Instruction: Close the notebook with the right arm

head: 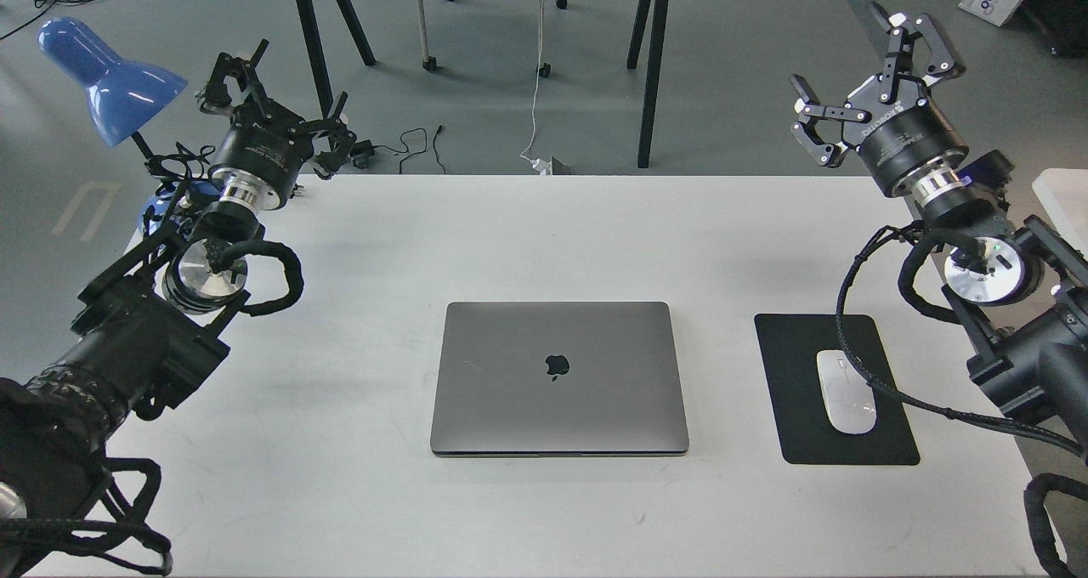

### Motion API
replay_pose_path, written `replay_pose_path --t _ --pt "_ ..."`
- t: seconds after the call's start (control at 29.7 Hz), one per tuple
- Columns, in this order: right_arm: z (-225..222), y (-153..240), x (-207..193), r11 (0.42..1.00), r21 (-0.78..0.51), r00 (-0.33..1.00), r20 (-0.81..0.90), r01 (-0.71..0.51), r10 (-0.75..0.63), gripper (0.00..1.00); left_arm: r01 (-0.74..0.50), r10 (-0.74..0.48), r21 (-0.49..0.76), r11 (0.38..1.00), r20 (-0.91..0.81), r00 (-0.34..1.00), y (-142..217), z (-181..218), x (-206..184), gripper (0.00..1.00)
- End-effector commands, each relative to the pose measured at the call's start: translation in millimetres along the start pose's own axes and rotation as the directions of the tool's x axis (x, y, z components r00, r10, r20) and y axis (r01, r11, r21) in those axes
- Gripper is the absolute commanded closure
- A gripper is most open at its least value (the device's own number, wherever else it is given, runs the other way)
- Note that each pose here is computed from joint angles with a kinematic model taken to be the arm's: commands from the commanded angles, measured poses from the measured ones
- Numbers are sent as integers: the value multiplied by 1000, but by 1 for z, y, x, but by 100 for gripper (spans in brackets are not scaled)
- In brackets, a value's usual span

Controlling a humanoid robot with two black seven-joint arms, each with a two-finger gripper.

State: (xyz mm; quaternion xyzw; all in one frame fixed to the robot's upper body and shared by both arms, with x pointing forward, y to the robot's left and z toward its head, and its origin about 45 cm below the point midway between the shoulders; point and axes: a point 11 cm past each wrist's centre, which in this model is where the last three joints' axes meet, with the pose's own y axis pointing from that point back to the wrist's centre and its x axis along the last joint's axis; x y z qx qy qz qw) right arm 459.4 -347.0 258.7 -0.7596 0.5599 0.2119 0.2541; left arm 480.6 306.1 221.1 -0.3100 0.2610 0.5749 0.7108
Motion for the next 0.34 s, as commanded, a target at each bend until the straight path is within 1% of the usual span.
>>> replay_pose_path --t 0.0,0.13,0.24,0.3 --pt "-3 5 14 998 39 995 90 -41 38 0 0 0 -1 1000 1 1000 0 1 0 0" --pt "-7 10 28 991 90 984 161 -96 80 0 -1 1 -2 1000 -1 1000 0 1 0 0" --pt "-6 8 26 987 125 980 184 -105 81 0 0 0 -1 1000 1 1000 0 1 0 0" --pt "-5 6 25 987 124 981 179 -101 78 0 -1 1 -2 1000 -1 1000 0 1 0 0"
